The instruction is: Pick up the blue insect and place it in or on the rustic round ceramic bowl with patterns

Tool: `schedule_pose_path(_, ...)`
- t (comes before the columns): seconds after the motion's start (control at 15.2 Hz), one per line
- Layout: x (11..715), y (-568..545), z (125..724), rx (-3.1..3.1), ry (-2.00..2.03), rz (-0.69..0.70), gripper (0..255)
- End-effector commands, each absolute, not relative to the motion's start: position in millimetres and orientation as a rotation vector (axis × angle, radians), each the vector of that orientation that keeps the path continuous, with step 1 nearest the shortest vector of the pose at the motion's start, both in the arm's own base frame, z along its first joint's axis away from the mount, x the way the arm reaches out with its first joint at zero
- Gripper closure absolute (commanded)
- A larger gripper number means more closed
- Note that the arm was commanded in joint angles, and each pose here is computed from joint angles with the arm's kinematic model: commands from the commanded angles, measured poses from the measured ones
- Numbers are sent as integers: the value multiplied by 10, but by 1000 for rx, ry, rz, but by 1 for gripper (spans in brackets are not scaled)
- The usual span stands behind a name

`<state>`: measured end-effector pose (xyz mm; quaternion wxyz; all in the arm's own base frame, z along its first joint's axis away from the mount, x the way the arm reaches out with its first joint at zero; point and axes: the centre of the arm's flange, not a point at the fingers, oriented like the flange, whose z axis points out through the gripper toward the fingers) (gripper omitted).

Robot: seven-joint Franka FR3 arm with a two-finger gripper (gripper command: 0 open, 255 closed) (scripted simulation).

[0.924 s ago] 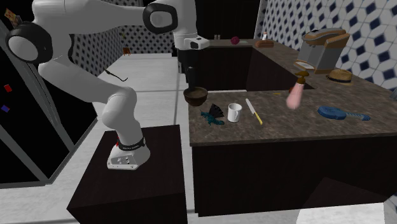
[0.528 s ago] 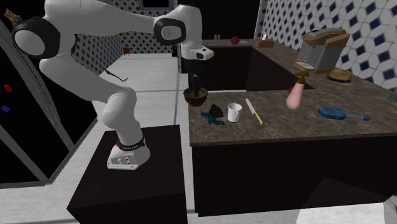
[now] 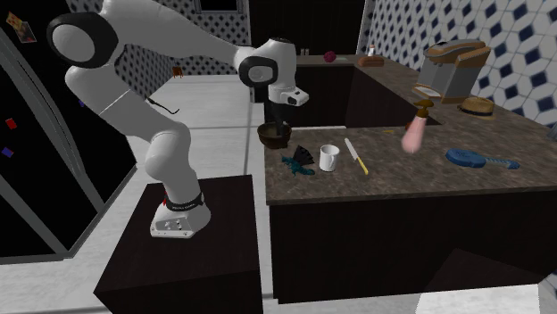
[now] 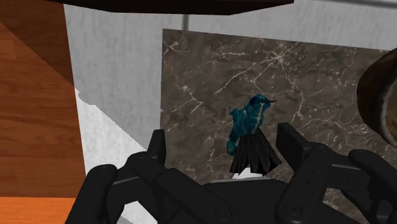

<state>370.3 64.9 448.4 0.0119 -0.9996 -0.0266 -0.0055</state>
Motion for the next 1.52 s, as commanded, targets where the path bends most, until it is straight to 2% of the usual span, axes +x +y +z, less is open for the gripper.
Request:
schedule_pose_path(0.0, 3806, 787, 4275, -3108, -78, -8, 0)
schedule_pose_path(0.59, 4273, 1373, 3363, -3073, -60, 42, 0)
schedule_pose_path(1.06, 4262, 1397, 2995, -3073, -60, 42, 0)
schedule_pose_path(1.45, 4261, 1399, 2965, -3073, -60, 42, 0)
